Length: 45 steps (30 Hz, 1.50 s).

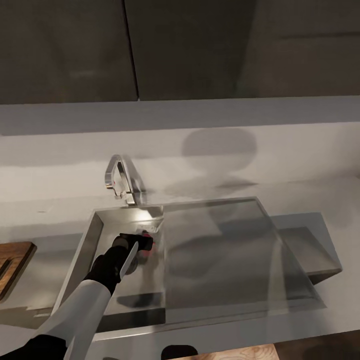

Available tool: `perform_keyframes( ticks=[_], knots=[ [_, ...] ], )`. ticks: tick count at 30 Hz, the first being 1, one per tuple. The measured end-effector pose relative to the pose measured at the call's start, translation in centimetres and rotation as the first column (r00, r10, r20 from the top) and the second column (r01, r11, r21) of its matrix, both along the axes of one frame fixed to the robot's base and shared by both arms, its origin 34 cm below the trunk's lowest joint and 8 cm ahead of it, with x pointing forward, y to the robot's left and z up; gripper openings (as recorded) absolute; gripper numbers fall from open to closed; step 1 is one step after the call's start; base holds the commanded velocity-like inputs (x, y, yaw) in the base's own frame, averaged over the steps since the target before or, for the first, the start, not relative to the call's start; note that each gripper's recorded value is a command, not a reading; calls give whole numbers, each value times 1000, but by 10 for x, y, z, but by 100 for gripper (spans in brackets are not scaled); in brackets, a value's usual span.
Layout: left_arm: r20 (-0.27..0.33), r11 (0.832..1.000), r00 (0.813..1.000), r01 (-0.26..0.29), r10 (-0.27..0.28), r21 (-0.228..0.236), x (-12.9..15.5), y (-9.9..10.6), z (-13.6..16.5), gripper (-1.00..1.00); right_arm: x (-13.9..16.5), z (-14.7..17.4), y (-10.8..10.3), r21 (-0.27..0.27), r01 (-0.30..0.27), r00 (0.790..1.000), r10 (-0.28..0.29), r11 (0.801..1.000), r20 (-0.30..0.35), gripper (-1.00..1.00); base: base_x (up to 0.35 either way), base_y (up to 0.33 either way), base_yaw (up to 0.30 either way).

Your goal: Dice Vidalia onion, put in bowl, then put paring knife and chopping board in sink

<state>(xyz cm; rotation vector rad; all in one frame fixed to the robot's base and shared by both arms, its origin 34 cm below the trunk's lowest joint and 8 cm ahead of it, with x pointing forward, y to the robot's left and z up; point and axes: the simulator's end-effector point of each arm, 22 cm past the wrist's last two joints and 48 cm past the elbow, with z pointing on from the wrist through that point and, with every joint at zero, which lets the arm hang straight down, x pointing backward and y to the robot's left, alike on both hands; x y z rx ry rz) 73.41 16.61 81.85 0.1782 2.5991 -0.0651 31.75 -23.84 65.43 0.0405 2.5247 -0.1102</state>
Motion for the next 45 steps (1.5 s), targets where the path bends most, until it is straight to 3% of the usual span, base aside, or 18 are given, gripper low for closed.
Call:
perform_keyframes(
  ticks=[19,38,45],
  knots=[
    [28,1000,1000,-2,2,-3,6,0,13,-100,5,3,0,0,0,1000,0,1000,14,100,0,0,0],
    [100,1000,995,-2,3,-9,22,-2,49,-100,15,9,0,0,0,999,0,1000,43,100,-3,0,0],
    [130,1000,992,-3,4,-13,28,-3,64,-100,19,12,0,0,0,999,0,1000,54,100,-219,71,0]
  ],
)
